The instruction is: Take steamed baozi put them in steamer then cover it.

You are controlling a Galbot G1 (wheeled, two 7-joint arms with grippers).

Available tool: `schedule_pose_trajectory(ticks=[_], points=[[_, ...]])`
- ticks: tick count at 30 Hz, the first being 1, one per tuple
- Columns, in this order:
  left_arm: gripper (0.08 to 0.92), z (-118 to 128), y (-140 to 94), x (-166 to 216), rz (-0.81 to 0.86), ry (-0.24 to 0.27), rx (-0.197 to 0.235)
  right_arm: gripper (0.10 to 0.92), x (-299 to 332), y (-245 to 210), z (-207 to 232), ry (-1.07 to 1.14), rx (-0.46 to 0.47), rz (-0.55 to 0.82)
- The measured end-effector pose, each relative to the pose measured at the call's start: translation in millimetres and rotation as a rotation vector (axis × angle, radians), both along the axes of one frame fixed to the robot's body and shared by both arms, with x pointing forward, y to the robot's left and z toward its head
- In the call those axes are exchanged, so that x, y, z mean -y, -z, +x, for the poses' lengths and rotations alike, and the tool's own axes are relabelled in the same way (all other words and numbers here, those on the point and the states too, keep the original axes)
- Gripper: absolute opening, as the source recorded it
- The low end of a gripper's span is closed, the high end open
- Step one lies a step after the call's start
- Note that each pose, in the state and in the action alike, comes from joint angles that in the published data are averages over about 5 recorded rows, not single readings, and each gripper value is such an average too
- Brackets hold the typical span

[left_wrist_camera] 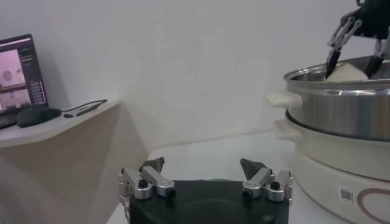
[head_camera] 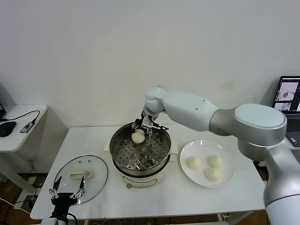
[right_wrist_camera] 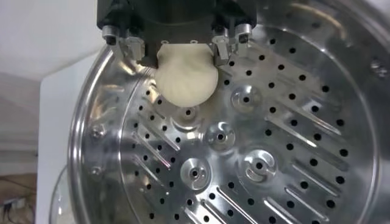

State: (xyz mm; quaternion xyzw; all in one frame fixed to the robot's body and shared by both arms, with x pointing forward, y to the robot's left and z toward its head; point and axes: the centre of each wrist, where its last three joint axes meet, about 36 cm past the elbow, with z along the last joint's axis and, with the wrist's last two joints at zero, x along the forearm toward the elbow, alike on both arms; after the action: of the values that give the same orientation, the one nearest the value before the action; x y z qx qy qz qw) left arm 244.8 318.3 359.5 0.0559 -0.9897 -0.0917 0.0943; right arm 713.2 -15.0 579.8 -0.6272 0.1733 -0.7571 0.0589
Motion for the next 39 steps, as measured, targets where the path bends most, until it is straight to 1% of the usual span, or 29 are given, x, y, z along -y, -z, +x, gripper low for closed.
schedule_pose_trajectory(ticks=[5,8,12,15,20,27,34,39], points=[[0.823,0.0,-0.3,1.4,-0.003,0.001,0.002,0.769,2.5,-3.6,2.9,-0.010,0.015,-0.002],[0.823,0.0,-1.4,2.0,-0.004,0.001,0.005,0.813,5.6,-12.5,4.4,-0.003,0.026,0.000],[0.823,-0.6,-3.5,1.9,-0.002,0.001,0.008,0.822,14.1,-33.0,4.2,0.046,0.031,0.012],[0.823,-1.3,-5.2,1.3,0.001,0.000,0.010,0.823,23.3,-50.7,-1.1,0.125,0.018,0.029],[0.823,-0.5,-7.7,-0.9,0.009,0.001,0.015,0.823,48.1,-80.3,-18.1,0.315,-0.020,0.064],[0.823,1.5,-11.6,-2.3,0.021,0.011,0.023,0.823,102.2,-114.1,-50.4,0.608,-0.081,0.130],[0.823,4.1,-12.6,-2.7,0.026,0.018,0.027,0.823,169.1,-114.0,-84.6,0.845,-0.134,0.154],[0.823,5.2,-11.5,-0.1,0.026,0.021,0.026,0.823,215.8,-97.3,-100.6,0.975,-0.161,0.161]])
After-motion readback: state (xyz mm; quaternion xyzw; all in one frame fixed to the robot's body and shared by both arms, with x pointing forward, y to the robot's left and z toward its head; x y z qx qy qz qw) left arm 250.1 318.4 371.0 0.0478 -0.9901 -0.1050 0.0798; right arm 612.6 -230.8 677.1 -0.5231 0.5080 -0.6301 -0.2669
